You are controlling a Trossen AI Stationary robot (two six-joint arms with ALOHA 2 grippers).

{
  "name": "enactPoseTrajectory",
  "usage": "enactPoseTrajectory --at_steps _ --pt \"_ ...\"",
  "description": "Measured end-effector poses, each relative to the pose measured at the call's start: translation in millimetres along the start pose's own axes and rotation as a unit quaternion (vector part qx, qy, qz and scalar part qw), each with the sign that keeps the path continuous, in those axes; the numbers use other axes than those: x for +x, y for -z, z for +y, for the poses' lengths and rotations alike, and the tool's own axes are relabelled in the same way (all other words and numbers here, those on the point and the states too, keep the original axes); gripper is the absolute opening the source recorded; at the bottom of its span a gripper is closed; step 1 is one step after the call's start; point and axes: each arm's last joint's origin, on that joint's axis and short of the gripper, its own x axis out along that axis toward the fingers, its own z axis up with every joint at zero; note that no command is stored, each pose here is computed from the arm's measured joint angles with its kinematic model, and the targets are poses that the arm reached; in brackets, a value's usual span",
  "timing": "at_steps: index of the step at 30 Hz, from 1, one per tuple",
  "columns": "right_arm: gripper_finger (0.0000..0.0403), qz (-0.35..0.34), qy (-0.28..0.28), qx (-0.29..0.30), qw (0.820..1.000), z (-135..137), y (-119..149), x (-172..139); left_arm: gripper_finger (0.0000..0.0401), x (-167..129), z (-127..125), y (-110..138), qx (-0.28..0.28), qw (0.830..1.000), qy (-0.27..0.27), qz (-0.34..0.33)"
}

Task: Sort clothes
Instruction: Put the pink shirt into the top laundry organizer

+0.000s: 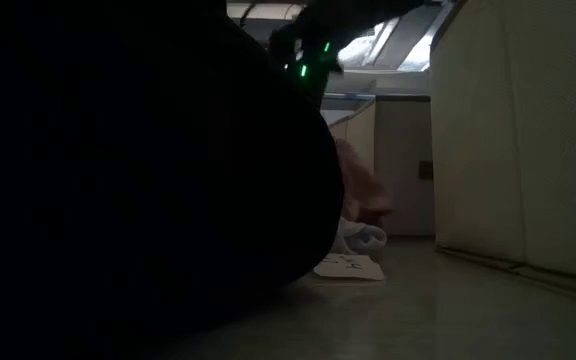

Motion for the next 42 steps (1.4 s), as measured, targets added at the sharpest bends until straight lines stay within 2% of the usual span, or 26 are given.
enactPoseTrajectory --at_steps 7,13,26,30,34,42 --pt "0.0021 -0.066 0.069 0.021 0.995 -25 8 -62 0.0031 0 0 -1 -0.006 1.000 -0.001 -0.003" --pt "0.0007 -0.106 0.133 0.038 0.985 -47 26 -109 0.0031 0 0 -1 -0.006 1.000 -0.001 -0.003" --pt "0.0007 -0.150 0.288 0.087 0.942 -79 80 -207 0.0031 0 0 0 -0.005 1.000 0.000 -0.002" --pt "0.0007 -0.134 0.349 0.105 0.922 -85 106 -239 0.0031 0 0 -1 -0.002 1.000 0.000 -0.002" --pt "0.0007 -0.104 0.426 0.126 0.890 -87 131 -277 0.0031 0 0 0 -0.002 1.000 -0.001 -0.002" --pt "0.0007 -0.041 0.585 0.144 0.797 -69 174 -364 0.0031 0 0 0 -0.001 1.000 -0.006 -0.001"
